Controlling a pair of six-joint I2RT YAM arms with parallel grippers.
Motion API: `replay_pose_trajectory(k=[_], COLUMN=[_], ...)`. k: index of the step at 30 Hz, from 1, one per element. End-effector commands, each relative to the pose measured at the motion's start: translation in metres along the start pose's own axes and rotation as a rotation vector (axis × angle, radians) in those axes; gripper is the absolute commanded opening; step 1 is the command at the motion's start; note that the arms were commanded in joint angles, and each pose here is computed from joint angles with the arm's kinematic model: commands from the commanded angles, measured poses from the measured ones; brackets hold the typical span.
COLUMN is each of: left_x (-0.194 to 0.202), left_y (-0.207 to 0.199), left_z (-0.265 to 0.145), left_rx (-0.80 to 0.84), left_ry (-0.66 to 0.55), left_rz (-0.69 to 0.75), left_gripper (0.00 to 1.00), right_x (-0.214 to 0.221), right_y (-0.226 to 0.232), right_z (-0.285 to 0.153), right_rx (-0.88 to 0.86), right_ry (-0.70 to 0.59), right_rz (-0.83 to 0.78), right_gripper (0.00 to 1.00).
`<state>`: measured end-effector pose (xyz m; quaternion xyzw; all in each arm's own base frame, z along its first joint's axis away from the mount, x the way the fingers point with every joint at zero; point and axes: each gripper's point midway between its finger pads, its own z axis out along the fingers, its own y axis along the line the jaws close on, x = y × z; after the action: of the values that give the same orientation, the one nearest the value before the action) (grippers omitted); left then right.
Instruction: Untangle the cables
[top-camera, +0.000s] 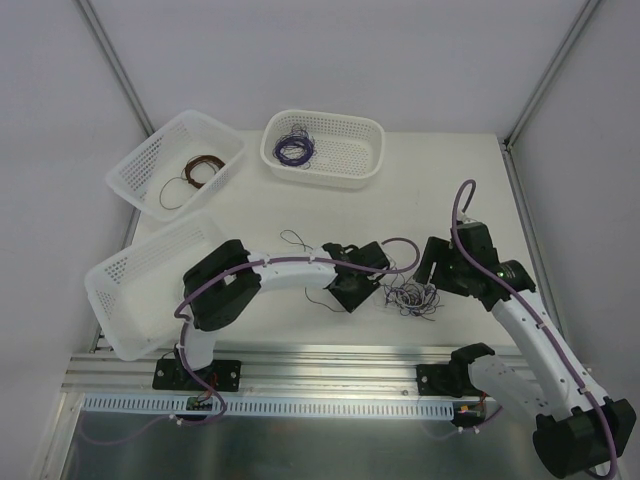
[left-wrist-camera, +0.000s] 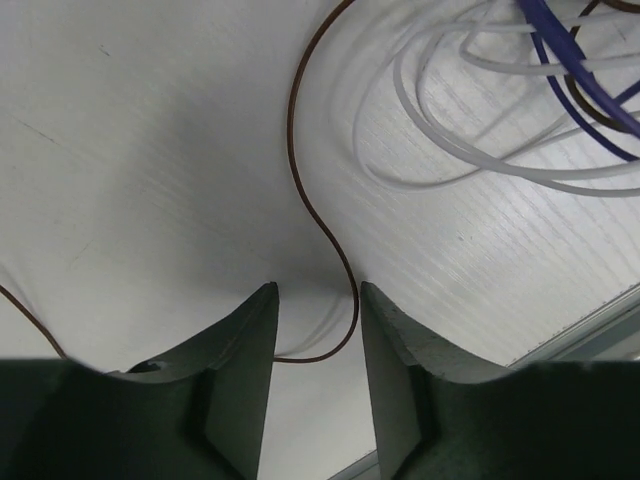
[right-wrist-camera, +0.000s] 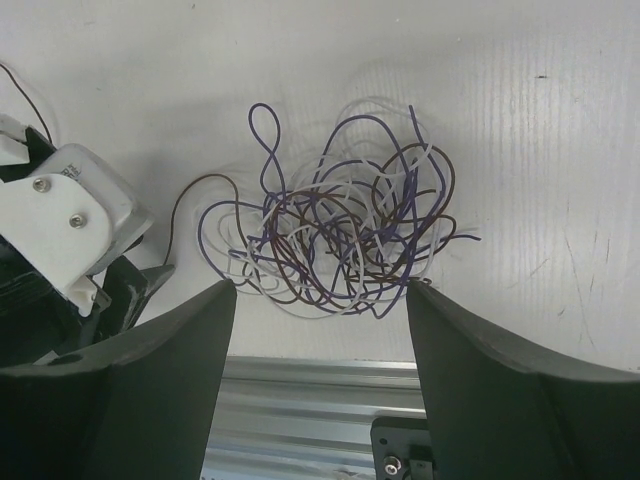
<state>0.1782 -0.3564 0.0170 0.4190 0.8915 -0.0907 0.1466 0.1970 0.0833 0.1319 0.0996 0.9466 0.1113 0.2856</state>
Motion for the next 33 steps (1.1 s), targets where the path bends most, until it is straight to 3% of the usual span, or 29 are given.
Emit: replay_pose_trajectory(k=[1, 8, 18, 24, 33], left_x=[-0.008, -0.006, -0.029, -0.04, -0.051], left_y=[-0.007, -0.006, 0.004, 0.015, 0.068], left_z=[0.005, 0.006, -0.047, -0.081, -0.148], left_rx=[-0.015, -0.026, -0.027, -0.013, -0.013], left_ry=[-0.016, -0.013, -0.156, -0.241, -0.381], left_rz=[-0.01, -0.01, -0.061, -0.12, -0.318], left_gripper=[0.38, 0.0, 0.0, 0.0, 0.0], right_x=[0.002, -0.001, -0.002, 0.014, 0.049], right_y=[-0.004, -0.004, 0.013, 0.018, -0.005], right_z=[-0.002, -0.002, 0.014, 0.037, 0.066], right_rx=[0.017, 0.022, -0.04, -0.054, 0.054], right_ry=[-0.009, -0.028, 0.004, 0.088, 0.214], right_rz=[0.013, 0.022, 0.038, 0.048, 0.051], right_gripper=[0.73, 0.73, 0.74, 0.73, 0.66])
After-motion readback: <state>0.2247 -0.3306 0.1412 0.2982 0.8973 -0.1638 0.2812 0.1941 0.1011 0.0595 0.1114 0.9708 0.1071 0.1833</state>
